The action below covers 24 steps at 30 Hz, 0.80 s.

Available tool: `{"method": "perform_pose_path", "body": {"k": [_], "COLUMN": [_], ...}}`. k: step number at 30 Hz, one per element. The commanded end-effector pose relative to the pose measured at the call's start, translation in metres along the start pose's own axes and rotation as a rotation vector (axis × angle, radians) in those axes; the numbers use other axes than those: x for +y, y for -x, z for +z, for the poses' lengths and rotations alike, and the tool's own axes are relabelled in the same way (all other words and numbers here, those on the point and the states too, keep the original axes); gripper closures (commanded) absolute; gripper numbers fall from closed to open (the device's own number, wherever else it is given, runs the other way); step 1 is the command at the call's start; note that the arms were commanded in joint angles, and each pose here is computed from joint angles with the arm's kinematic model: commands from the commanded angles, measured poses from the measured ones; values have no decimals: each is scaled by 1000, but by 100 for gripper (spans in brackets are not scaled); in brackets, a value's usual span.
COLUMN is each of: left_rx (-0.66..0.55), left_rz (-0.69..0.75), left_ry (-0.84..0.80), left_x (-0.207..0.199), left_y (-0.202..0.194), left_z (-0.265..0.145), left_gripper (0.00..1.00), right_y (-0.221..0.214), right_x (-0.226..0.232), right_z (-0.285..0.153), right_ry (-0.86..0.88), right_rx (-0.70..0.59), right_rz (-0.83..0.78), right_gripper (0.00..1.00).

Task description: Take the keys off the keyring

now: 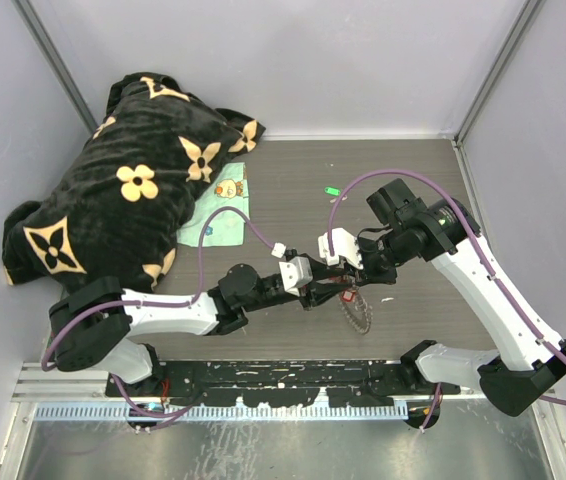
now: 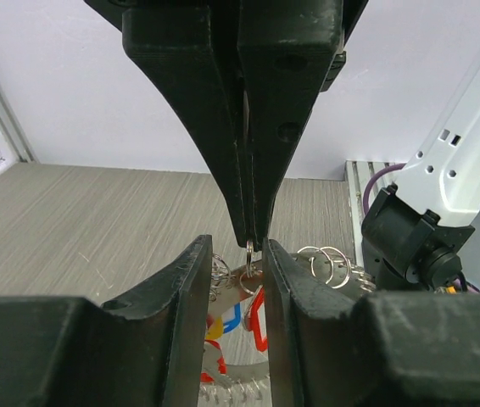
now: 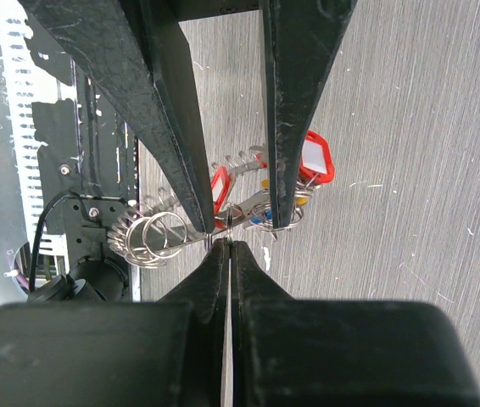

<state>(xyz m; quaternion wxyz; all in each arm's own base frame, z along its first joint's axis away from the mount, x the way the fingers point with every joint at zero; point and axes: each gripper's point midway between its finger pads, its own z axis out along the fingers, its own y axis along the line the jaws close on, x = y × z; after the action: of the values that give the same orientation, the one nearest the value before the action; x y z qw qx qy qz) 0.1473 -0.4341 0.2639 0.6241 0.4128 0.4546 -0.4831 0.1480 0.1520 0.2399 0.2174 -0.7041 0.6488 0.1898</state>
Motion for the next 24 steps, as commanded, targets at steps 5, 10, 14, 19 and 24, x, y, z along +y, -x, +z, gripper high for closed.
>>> {"method": "perform_pose_path", "body": {"k": [5, 10, 14, 19, 24], "left_rx": [-74, -71, -71, -79, -92], "left_rz": [32, 35, 43, 53, 63], "left_ry": [23, 23, 26, 31, 44], "left_x": [5, 5, 5, 6, 8], "left_y": [32, 31, 32, 37, 43], "left_z": [3, 2, 1, -2, -7], "left_gripper": [72, 73, 76, 77, 77], "right_y": [14, 14, 14, 14, 15], "right_x": [2, 3, 2, 2, 3], "right_z": [-10, -9, -9, -9, -9], "right_ry": [-30, -27, -28, -27, -27], "right_rx": [-64, -63, -63, -63, -64], "right_rz": [-34, -33, -33, -35, -34], "right_gripper": [99, 99, 99, 99, 99]}}
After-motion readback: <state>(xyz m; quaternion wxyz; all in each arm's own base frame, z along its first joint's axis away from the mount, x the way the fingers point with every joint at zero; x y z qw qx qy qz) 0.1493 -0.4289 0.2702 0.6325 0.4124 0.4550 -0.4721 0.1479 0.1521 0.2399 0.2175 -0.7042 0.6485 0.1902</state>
